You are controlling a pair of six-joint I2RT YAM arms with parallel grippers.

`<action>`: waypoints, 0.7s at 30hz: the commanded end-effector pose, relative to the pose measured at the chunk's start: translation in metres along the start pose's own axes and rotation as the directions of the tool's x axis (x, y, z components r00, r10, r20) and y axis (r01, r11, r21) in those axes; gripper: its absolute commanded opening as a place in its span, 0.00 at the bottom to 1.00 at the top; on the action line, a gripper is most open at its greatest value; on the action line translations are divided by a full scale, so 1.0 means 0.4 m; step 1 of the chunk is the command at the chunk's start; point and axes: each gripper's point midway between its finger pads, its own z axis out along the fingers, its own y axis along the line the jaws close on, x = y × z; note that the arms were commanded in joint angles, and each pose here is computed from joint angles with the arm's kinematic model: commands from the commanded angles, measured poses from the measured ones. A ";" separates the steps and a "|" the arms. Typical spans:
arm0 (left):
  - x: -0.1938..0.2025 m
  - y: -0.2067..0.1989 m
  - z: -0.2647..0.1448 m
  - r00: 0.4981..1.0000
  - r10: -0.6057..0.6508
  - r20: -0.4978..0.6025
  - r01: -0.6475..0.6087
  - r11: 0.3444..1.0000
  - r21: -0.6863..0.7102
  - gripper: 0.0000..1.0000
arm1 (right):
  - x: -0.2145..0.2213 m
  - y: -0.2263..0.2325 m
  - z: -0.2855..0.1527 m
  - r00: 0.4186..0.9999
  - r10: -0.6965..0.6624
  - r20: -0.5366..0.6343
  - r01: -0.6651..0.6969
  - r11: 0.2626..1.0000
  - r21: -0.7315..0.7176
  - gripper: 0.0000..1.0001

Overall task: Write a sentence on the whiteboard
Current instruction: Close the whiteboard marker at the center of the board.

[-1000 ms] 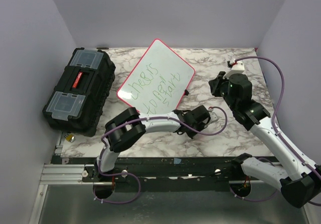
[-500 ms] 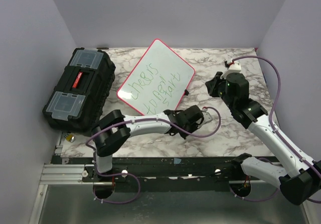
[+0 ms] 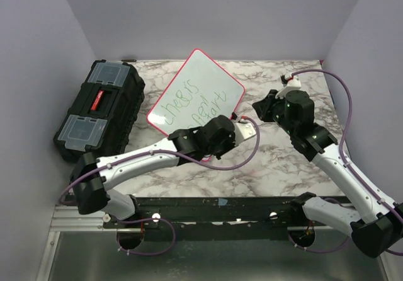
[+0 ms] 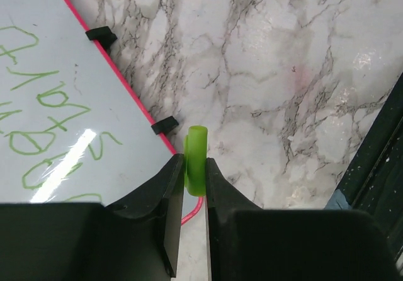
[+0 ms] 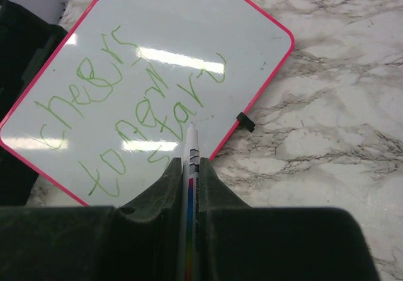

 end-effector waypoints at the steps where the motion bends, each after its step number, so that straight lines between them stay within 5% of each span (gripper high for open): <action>1: 0.004 0.026 -0.074 0.988 0.086 0.130 -0.092 0.995 0.039 0.00 | 0.016 0.028 -0.015 0.999 0.019 -0.034 -0.021 0.998 -0.060 0.01; 10: -0.003 0.112 -0.242 0.959 -0.047 0.278 0.030 0.997 0.064 0.00 | 0.009 0.061 -0.004 0.998 0.009 -0.059 -0.016 0.994 -0.113 0.01; 16: -0.001 0.152 -0.325 0.922 -0.043 0.384 0.039 0.999 0.019 0.00 | 0.008 0.143 -0.017 0.996 0.002 -0.088 -0.028 0.957 -0.289 0.01; 21: 0.006 0.140 -0.353 0.894 -0.062 0.444 0.037 0.997 0.066 0.00 | 0.005 0.250 -0.070 0.993 -0.037 -0.108 -0.026 0.850 -0.527 0.01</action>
